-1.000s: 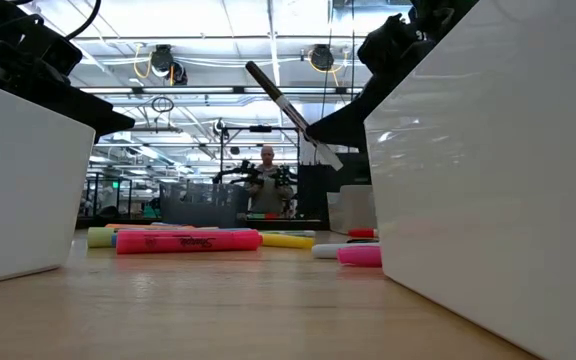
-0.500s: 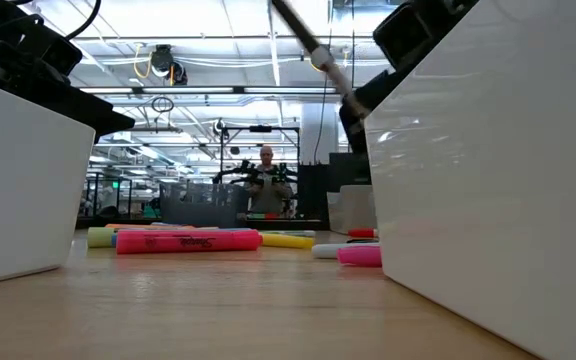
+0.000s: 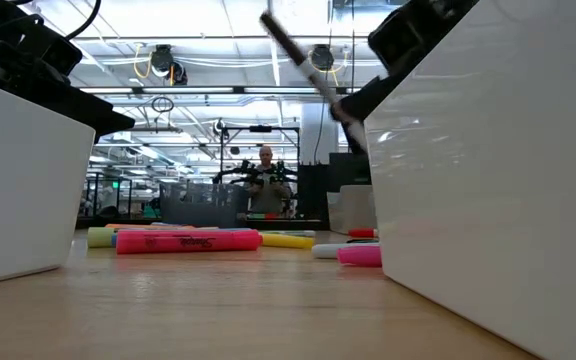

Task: Pick & Place Markers
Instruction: Put the brown marker pen into the gray bin

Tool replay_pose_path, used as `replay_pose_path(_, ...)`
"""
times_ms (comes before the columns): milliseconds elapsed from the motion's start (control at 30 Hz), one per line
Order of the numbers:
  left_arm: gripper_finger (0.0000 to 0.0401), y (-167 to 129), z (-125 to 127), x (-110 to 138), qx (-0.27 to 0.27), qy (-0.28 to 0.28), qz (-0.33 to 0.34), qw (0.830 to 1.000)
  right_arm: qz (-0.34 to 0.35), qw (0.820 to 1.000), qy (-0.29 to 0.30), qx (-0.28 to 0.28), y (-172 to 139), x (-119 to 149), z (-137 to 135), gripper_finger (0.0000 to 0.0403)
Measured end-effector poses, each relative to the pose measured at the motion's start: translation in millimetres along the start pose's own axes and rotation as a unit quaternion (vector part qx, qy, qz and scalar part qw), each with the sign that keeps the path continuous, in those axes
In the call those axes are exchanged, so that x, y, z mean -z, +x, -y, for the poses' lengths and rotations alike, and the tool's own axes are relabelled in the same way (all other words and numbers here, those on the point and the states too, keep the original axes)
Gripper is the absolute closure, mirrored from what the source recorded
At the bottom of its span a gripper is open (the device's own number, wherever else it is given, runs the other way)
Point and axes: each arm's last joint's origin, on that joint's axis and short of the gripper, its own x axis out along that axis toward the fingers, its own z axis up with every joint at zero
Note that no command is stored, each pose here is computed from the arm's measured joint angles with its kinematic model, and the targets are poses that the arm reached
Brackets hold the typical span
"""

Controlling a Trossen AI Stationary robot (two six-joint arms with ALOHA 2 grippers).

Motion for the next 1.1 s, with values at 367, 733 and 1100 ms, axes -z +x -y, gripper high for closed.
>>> replay_pose_path(367,0.015,0.0,0.0,0.0,0.0,0.0,0.0,1.0,-0.015,0.968,0.0,0.252,-4.0,5.1,14.9,0.0382)
replay_pose_path(733,0.015,0.0,0.0,0.0,0.0,0.0,0.0,1.0,-0.01,0.845,0.009,0.534,-17.2,9.1,27.3,0.0382)
replay_pose_path(1100,0.015,0.0,0.0,0.0,0.0,0.0,0.0,1.0,0.008,0.812,0.028,0.583,-36.4,1.1,57.3,0.0381)
